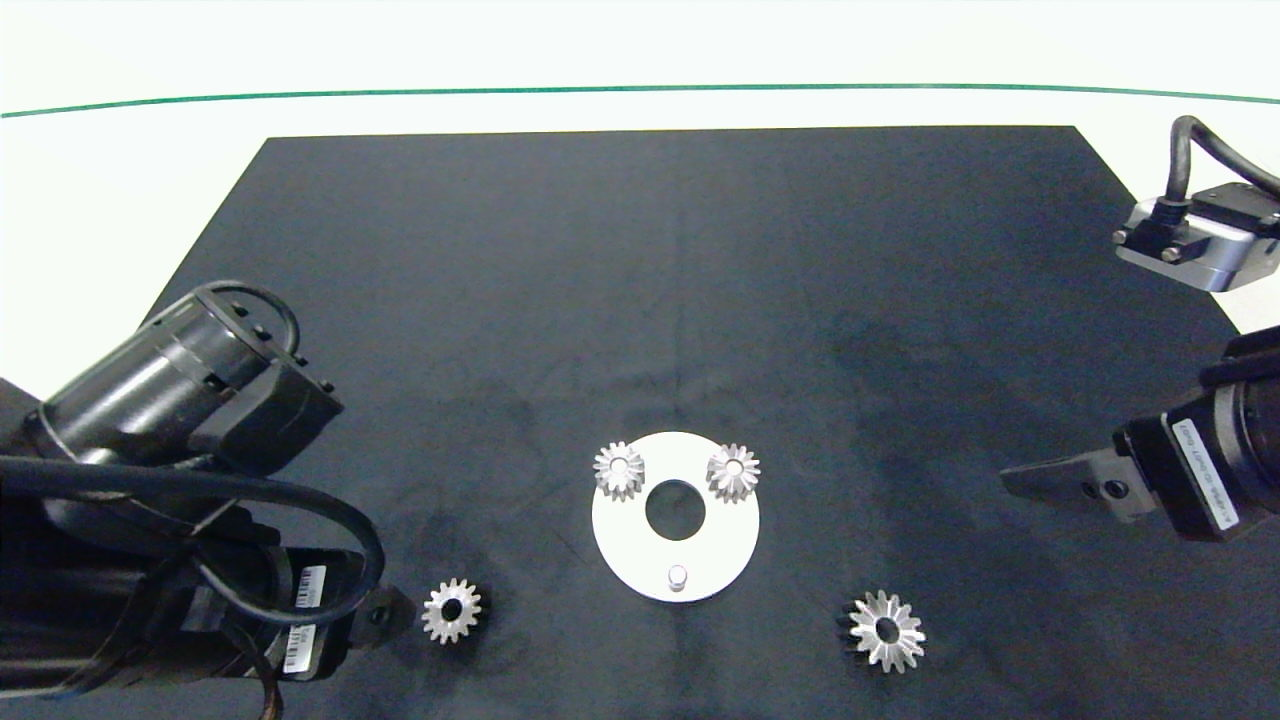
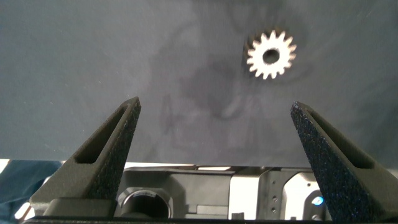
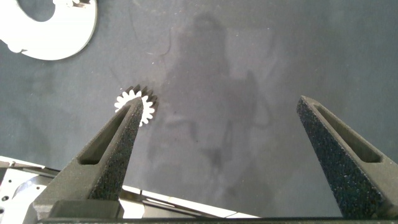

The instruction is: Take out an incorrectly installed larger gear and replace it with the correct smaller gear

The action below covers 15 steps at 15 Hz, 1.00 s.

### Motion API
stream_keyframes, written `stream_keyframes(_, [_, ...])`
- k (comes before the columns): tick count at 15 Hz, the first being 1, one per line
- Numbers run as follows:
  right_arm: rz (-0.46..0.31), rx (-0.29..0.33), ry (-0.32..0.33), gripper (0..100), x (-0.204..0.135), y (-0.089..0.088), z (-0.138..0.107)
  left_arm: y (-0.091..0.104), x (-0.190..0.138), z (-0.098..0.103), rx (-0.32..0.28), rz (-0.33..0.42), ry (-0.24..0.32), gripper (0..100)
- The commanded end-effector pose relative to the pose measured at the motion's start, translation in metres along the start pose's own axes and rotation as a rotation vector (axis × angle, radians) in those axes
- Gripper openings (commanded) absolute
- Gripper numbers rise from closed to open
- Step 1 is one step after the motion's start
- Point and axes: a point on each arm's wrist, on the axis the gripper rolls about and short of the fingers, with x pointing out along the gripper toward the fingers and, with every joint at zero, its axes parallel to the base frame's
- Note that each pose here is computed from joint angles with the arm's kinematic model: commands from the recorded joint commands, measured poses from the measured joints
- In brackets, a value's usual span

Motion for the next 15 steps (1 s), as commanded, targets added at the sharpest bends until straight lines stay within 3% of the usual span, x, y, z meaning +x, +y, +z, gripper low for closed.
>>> stream_keyframes(1, [0.002,-0.004,0.009,100,0.001,0.001,0.0,-0.011,0.008,-0.003,0.037,0.005,0.032,100])
stream_keyframes(8, [0.0,-0.006,0.016,100,0.004,0.001,0.0,-0.045,0.029,0.0,-0.035,-0.029,0.027,100])
stream_keyframes(15, [0.009,-0.012,0.019,100,0.004,0.002,-0.001,-0.055,0.044,0.002,-0.025,-0.024,0.025,100])
